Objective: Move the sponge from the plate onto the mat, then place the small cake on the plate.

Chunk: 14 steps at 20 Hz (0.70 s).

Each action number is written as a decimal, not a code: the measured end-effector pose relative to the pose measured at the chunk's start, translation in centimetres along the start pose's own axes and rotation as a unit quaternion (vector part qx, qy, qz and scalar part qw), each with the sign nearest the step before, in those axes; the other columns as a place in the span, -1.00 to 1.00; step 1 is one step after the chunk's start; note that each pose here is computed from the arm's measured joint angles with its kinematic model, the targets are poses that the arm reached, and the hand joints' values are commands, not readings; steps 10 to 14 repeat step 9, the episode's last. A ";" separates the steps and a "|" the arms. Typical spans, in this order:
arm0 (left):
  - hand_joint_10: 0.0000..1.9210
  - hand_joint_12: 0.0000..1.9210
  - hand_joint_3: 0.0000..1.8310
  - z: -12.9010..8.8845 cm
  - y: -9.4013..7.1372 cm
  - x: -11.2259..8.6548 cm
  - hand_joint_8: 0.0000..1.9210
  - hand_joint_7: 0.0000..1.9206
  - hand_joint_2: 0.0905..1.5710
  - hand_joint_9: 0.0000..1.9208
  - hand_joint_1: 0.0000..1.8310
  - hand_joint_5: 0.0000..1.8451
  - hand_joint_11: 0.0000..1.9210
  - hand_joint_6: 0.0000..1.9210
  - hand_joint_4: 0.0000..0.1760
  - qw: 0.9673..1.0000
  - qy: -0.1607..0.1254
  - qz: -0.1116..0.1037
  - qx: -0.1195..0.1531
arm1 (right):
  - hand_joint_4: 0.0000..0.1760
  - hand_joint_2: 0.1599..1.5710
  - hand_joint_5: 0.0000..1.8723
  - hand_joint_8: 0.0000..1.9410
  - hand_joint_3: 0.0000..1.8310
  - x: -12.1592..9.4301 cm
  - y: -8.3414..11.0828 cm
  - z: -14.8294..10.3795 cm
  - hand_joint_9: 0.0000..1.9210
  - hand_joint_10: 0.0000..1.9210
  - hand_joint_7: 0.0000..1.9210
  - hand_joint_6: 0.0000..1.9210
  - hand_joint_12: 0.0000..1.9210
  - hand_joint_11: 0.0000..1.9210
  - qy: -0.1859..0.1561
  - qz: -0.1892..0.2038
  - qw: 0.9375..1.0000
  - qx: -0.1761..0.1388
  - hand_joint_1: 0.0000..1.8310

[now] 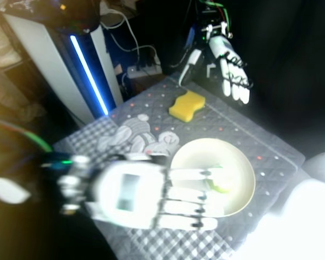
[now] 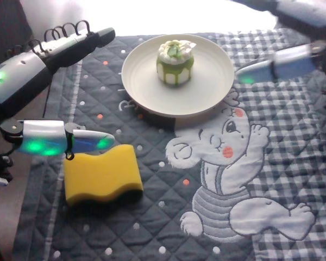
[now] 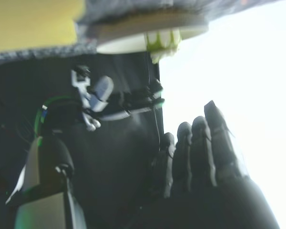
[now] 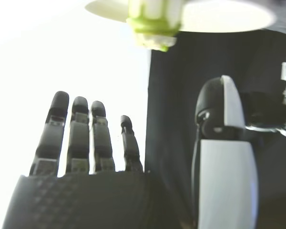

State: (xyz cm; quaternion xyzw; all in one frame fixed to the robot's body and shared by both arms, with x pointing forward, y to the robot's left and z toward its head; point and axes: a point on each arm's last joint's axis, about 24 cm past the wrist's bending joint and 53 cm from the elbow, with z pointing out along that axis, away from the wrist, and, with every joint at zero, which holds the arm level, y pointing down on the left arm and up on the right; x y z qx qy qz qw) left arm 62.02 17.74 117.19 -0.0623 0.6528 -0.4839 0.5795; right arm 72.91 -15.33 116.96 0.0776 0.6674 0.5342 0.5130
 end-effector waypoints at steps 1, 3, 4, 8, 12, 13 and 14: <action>-1.00 -0.65 -1.00 -0.2 -0.2 -0.3 -1.00 -0.89 0.01 -0.94 -0.08 -0.85 -1.00 -1.00 -0.14 1.000 -0.004 0.002 0.004 | 0.94 0.03 -0.95 -0.99 -1.00 -0.6 0.7 -1.0 -0.85 -0.99 -0.80 -1.00 -0.99 -0.98 -0.008 0.007 1.000 -0.012 -0.14; -1.00 -0.96 -1.00 -0.8 -0.2 -1.5 -0.99 -0.91 0.02 -0.97 -0.05 -0.88 -1.00 -0.99 0.08 1.000 -0.030 -0.006 0.005 | 1.00 0.02 -0.94 -0.99 -1.00 -1.8 2.0 -3.8 -0.85 -0.99 -0.79 -0.99 -0.98 -0.97 -0.034 0.020 0.999 -0.036 -0.15; -1.00 -0.99 -0.99 -1.1 -0.3 -1.9 -1.00 -0.92 0.03 -0.98 -0.06 -0.88 -1.00 -0.99 -0.02 0.999 -0.040 -0.009 0.008 | 0.90 0.03 -0.93 -0.99 -1.00 -1.8 2.3 -4.9 -0.83 -0.99 -0.78 -0.99 -0.97 -0.95 -0.038 0.024 0.998 -0.041 -0.15; -1.00 -1.00 -0.99 -2.0 -0.7 -2.5 -1.00 -0.93 0.03 -0.98 -0.04 -0.91 -1.00 -1.00 0.08 0.998 -0.063 -0.023 0.017 | 0.39 0.07 -0.91 -1.00 -0.99 -2.1 2.8 -9.0 -0.84 -0.99 -0.81 -0.99 -0.99 -0.99 -0.062 0.027 0.997 -0.045 -0.07; -0.99 -1.00 -0.99 -2.6 -1.0 -2.7 -1.00 -0.93 0.03 -0.96 -0.10 -0.91 -1.00 -1.00 0.03 0.997 -0.074 -0.030 0.023 | 0.61 0.08 -0.91 -0.99 -0.99 -2.6 3.1 -10.2 -0.83 -0.99 -0.79 -0.99 -0.99 -0.99 -0.075 0.026 0.996 -0.051 -0.09; -0.99 -1.00 -0.99 -2.6 -1.0 -2.7 -1.00 -0.93 0.03 -0.96 -0.10 -0.91 -1.00 -1.00 0.03 0.997 -0.074 -0.030 0.023 | 0.61 0.08 -0.91 -0.99 -0.99 -2.6 3.1 -10.2 -0.83 -0.99 -0.79 -0.99 -0.99 -0.99 -0.075 0.026 0.996 -0.051 -0.09; -0.99 -1.00 -0.99 -2.6 -1.0 -2.7 -1.00 -0.93 0.03 -0.96 -0.10 -0.91 -1.00 -1.00 0.03 0.997 -0.074 -0.030 0.023 | 0.61 0.08 -0.91 -0.99 -0.99 -2.6 3.1 -10.2 -0.83 -0.99 -0.79 -0.99 -0.99 -0.99 -0.075 0.026 0.996 -0.051 -0.09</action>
